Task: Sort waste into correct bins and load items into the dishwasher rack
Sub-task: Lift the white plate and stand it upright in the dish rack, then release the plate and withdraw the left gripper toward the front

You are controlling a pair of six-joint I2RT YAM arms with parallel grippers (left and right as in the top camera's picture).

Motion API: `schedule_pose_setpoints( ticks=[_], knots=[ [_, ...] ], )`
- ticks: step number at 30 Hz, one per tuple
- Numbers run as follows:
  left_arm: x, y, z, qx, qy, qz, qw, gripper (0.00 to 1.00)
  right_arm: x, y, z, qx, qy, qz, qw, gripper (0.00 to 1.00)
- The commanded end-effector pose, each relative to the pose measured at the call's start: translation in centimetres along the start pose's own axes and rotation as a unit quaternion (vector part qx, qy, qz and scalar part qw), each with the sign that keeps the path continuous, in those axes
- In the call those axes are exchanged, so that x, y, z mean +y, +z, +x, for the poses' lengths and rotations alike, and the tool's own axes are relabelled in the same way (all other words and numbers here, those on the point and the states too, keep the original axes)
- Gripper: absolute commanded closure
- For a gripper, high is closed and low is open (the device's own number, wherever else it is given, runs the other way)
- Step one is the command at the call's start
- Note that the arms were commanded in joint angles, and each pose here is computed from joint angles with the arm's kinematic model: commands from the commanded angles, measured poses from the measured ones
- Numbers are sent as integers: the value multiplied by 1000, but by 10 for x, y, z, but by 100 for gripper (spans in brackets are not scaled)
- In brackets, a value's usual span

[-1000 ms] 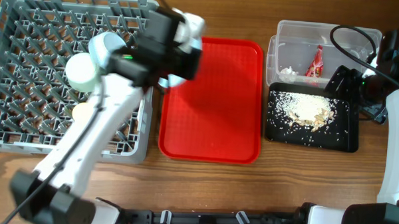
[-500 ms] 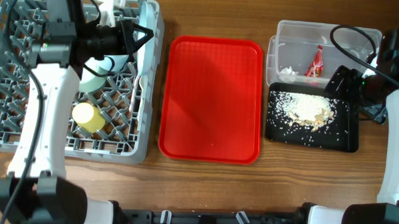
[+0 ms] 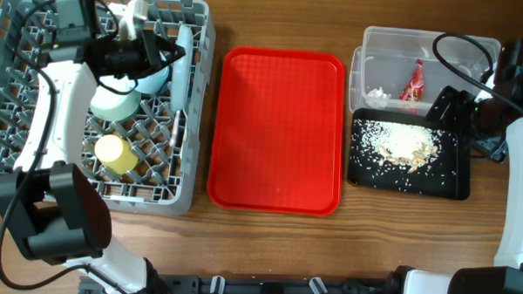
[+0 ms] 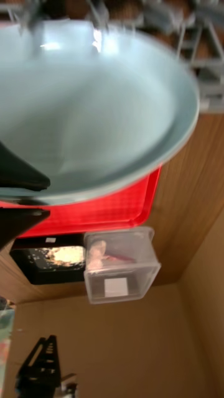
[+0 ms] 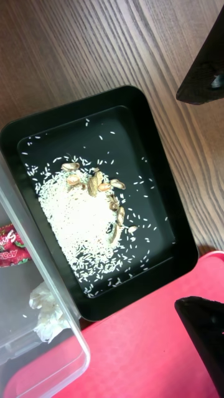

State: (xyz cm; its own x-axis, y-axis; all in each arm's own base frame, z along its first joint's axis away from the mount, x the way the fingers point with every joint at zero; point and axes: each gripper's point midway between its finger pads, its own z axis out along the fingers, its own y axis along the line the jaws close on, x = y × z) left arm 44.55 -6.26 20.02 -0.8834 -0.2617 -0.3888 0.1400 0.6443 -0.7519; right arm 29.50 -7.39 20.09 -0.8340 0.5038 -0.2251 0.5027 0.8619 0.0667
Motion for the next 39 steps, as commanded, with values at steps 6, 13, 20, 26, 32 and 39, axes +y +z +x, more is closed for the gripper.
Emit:
schedule_pose_setpoints(
  ticks=[6,13,20,26,32,39],
  knots=[
    [-4,-22,-16,-36,21,-17,999,10,13,-11,-6,-21,-28,-41,999,0],
    [-24,-61,-19,-86,57,-109,989,0,96,-37,-7,-53,-186,-269,944,0],
    [28,-77,24,-47,-15,-349,936,0,119,-32,-24,-116,-246,-211,939,0],
    [29,-74,77,51,-52,-372,925,0,105,2,-9,-54,-234,-126,963,0],
    [18,-79,103,96,-22,-348,932,0,100,-5,-5,-50,-211,-125,968,0],
    [-8,-95,111,-4,51,-319,946,0,93,-30,5,-115,-210,-143,960,0]
  ],
)
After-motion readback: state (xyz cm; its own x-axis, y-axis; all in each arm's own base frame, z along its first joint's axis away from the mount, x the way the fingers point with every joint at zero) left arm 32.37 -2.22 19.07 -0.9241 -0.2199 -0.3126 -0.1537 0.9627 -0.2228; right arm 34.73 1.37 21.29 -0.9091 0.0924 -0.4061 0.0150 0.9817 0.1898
